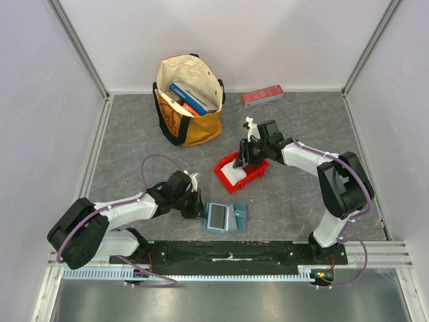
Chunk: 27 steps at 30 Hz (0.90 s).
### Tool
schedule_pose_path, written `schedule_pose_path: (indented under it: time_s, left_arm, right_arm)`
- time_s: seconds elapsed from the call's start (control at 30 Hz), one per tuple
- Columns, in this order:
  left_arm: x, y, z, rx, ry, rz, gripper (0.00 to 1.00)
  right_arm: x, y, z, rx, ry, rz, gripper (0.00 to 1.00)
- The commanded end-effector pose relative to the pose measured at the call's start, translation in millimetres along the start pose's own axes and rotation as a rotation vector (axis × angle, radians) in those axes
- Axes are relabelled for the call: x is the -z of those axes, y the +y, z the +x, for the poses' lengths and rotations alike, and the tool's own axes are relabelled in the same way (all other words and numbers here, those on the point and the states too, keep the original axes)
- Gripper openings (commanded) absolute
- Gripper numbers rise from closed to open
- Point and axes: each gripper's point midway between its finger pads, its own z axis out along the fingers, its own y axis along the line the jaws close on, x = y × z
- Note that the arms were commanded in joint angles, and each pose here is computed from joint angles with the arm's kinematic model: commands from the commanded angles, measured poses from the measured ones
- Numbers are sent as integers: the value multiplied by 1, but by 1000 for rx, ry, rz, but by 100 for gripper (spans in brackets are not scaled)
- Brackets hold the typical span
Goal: Put the credit cards into the card holder
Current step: Pick up the credit card from the storage box.
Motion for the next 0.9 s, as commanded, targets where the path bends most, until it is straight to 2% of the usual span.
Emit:
schedule_pose_path:
  time_s: [0.0,0.2,0.47,0.7,0.87]
  left_arm:
    - [-1,-14,-8,-60,-7,49,2]
    - [-1,-13,-8,-56,-6,51,2]
    - [-2,-14,-8,-57,-6,56,2]
    - [-3,-14,-7,-61,-1,59,2]
    - [-3,-14,-6,-60,1,59,2]
  right_arm:
    - [15,12,-19,32,-62,-13,43]
    - [17,8,-20,34,-66,-1,38]
    - [16,7,-19,33,-52,1,21]
    - [14,2,-18,33,-49,21,23]
    - [11,-3,-16,24,-38,42,12]
